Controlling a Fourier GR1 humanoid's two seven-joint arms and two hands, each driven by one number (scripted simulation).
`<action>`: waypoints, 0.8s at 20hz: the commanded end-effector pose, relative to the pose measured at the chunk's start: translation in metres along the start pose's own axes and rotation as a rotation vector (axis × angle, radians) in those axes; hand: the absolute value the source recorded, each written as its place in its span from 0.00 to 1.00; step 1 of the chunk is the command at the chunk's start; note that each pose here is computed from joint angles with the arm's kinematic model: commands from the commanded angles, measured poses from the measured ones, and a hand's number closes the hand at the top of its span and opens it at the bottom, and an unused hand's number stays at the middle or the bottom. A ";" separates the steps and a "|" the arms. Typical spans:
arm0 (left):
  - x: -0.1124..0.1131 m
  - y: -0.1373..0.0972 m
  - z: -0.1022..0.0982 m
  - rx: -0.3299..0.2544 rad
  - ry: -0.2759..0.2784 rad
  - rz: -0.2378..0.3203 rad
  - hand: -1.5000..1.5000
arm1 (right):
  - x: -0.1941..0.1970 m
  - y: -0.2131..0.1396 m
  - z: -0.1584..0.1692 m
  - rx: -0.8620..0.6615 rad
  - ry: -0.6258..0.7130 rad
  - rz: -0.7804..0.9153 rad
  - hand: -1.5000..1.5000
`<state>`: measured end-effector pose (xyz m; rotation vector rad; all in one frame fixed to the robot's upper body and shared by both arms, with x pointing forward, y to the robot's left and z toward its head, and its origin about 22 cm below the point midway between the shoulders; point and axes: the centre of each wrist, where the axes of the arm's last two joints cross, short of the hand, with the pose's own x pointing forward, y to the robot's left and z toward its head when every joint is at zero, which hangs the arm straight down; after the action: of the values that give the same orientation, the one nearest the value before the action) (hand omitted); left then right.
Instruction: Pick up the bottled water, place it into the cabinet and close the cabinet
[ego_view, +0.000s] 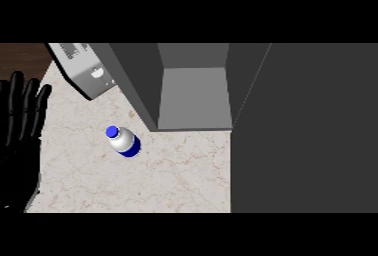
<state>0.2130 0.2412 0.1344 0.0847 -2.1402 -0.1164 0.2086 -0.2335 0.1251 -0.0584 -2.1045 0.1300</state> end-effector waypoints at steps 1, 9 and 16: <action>-0.001 0.007 0.006 0.009 0.007 -0.012 0.00 | 0.012 0.008 -0.003 -0.026 0.022 0.035 0.00; -0.009 -0.017 0.025 0.170 0.221 0.188 0.00 | 0.028 0.025 0.039 0.175 0.088 -0.124 0.00; 0.030 -0.022 0.039 0.181 0.233 0.193 0.00 | 0.072 0.040 0.049 0.170 0.095 -0.133 0.00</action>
<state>0.1790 0.2239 0.1274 0.0191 -1.9373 0.1729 0.1435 -0.2008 0.1438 0.1521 -1.9961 0.2127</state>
